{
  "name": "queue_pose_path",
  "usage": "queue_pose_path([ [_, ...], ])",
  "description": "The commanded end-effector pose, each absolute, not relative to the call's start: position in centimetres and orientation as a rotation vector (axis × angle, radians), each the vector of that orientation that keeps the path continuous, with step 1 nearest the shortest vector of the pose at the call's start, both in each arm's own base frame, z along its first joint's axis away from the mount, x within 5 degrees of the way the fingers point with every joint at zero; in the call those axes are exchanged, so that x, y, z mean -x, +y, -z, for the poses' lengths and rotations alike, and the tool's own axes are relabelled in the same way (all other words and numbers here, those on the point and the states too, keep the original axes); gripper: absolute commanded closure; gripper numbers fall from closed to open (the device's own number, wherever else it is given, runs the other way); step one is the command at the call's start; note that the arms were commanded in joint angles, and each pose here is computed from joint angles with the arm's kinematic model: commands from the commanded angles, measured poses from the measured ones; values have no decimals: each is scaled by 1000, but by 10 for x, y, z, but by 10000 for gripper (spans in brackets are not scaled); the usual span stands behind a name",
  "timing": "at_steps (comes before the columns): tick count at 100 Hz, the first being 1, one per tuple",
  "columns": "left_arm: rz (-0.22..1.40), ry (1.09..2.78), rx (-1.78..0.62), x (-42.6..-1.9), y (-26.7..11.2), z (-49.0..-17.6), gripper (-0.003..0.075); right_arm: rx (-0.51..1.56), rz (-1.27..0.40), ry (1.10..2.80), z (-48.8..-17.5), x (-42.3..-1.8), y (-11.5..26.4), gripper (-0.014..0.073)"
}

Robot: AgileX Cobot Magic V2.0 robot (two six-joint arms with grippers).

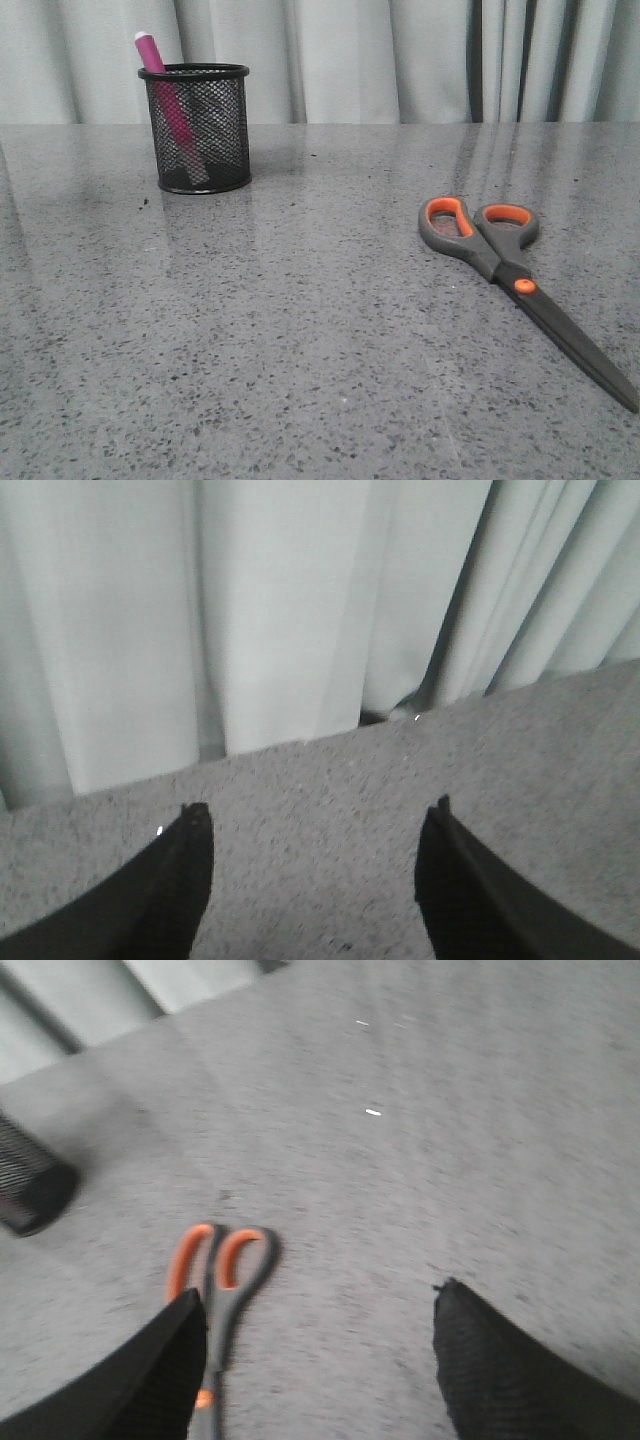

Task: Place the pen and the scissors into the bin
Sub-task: 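Lower the pink pen into the black mesh cup and release it, then lower the right gripper onto the scissors handles and close it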

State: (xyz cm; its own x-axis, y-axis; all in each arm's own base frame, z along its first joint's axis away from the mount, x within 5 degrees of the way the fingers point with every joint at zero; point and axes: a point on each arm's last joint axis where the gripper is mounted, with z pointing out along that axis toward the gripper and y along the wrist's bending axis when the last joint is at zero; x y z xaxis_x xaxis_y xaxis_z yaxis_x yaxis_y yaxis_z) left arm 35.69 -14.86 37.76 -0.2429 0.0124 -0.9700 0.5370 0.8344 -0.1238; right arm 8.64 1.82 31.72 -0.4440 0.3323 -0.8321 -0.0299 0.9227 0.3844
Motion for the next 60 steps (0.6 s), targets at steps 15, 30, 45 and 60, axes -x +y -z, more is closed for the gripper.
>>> queue_pose_path([
  [15, 617, 1418, -521, -247, -124, -496, 412, 17, -494, 1925, -384, -108, 33, 310],
  [30, 622, 1281, -549, -190, -107, -528, 416, 123, -490, 2082, -400, -152, 41, 312],
  [45, 612, 1205, -546, -146, -91, -537, 416, 276, -550, 2228, -400, -191, 67, 312],
  [60, 609, 1181, -545, -119, -82, -530, 416, 296, -441, 2412, -382, -211, 101, 312],
])
